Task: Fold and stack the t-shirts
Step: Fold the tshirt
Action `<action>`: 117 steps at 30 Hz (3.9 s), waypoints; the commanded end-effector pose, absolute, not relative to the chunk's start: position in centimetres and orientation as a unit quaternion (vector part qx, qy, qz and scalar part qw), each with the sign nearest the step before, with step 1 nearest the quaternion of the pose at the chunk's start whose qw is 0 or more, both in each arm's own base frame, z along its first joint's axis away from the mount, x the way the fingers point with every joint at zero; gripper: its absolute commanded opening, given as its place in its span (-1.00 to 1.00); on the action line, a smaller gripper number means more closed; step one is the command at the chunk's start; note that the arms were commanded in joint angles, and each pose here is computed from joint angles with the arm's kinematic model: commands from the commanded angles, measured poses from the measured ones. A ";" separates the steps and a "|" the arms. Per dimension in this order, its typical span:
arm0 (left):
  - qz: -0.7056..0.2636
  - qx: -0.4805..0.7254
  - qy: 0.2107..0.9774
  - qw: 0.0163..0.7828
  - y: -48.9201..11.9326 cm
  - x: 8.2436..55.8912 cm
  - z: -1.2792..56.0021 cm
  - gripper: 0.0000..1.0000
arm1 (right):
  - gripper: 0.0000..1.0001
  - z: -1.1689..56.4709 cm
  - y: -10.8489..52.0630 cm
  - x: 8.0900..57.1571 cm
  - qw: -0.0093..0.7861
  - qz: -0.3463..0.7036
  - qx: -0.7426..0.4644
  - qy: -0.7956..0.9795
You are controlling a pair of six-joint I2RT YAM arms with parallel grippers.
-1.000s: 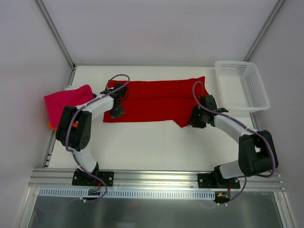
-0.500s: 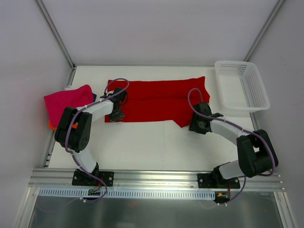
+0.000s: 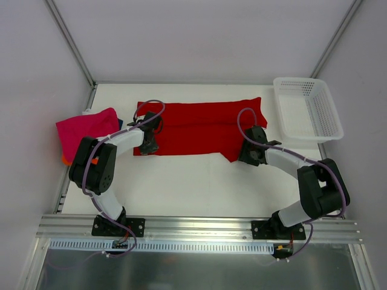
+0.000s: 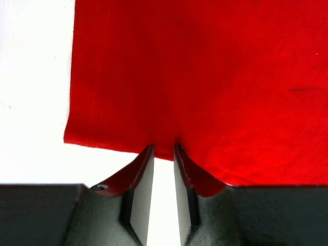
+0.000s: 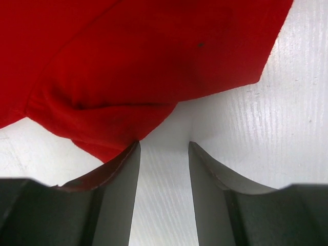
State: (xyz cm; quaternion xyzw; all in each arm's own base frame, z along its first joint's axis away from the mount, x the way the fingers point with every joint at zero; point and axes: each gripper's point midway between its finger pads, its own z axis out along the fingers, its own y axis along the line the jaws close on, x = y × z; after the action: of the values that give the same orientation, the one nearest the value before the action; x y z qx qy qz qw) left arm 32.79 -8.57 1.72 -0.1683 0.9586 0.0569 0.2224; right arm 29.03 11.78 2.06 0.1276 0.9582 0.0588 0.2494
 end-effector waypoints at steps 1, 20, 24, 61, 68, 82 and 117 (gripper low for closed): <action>0.055 -0.155 0.962 0.218 -8.7 32.0 2.2 -0.57 | -0.09 4.5 13.2 29.6 0.271 0.095 0.131 0.949; 0.049 -0.156 0.958 0.236 -8.4 31.7 3.2 0.98 | -0.06 4.3 14.7 31.4 0.277 0.112 0.129 0.946; 0.054 -0.153 0.956 0.242 -8.0 31.4 3.5 0.98 | -0.06 2.8 15.3 31.8 0.264 0.118 0.134 0.948; 0.058 -0.147 0.954 0.256 -7.4 30.9 4.7 0.98 | 0.01 11.4 12.6 28.1 0.301 0.043 0.071 0.950; 0.085 -0.161 0.954 0.240 -6.4 30.0 3.8 0.91 | 0.04 9.8 10.5 26.8 0.295 -0.005 0.089 0.951; 0.105 -0.186 0.959 0.187 -5.9 28.7 0.5 0.48 | 0.04 8.6 10.5 26.7 0.290 -0.005 0.096 0.952; 0.109 -0.180 0.957 0.201 -5.1 29.4 1.8 -0.93 | -0.99 2.6 8.7 28.2 0.228 -0.100 0.132 0.959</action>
State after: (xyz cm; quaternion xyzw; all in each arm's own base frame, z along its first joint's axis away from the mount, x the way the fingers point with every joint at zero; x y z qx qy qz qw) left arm 30.84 -6.79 1.65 -0.1875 0.9537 0.0749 0.2228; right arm 27.91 9.31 1.93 0.1307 0.9622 -0.0848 0.2234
